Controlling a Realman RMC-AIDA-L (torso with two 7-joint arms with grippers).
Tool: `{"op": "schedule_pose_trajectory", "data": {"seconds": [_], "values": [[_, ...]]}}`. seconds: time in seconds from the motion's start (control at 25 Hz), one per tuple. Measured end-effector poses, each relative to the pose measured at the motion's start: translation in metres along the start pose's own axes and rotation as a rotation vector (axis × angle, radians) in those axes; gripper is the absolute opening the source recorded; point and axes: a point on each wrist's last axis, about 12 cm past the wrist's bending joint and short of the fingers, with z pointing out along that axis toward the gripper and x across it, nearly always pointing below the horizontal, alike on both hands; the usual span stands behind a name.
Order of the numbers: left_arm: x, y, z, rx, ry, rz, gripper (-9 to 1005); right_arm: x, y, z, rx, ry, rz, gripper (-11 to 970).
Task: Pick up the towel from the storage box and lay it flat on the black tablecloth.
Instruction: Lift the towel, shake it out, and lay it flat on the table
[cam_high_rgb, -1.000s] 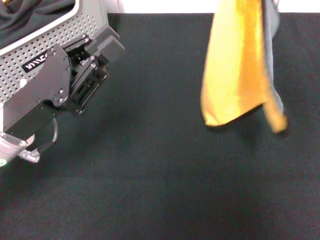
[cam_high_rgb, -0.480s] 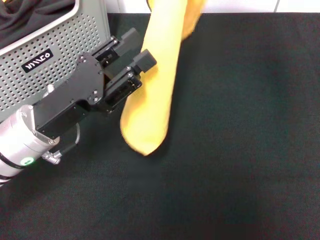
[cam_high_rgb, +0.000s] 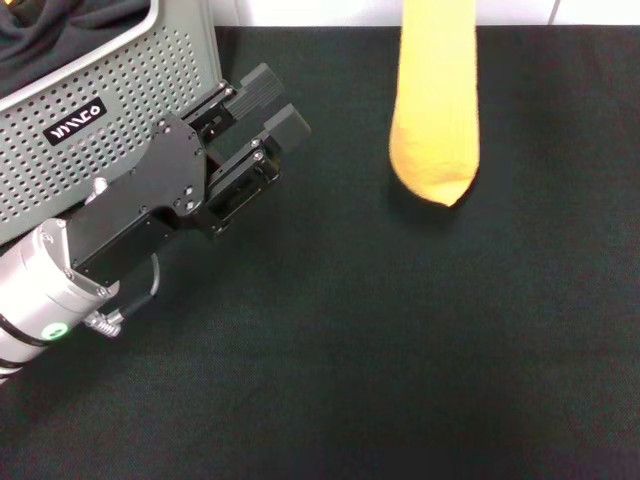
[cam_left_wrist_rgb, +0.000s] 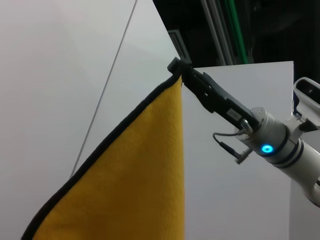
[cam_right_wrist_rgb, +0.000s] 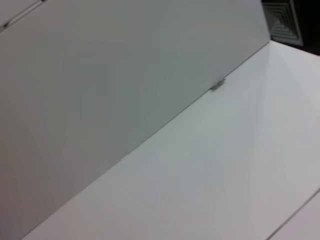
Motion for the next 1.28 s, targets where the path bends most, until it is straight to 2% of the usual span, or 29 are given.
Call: {"op": "schedule_pose_trajectory", "data": {"seconds": [0.28, 0.68, 1.28], "values": [[0.002, -0.003, 0.004, 0.051, 0.017, -0.013, 546, 0.001, -0.006, 0.007, 0.113, 0.016, -0.016, 22], [-0.004, -0.013, 0.005, 0.144, -0.032, -0.022, 547, 0.017, 0.004, 0.030, 0.240, 0.098, -0.064, 23], [-0.005, -0.007, 0.023, 0.194, -0.030, -0.017, 548, 0.028, 0.004, 0.058, 0.430, 0.126, -0.103, 25]]}}
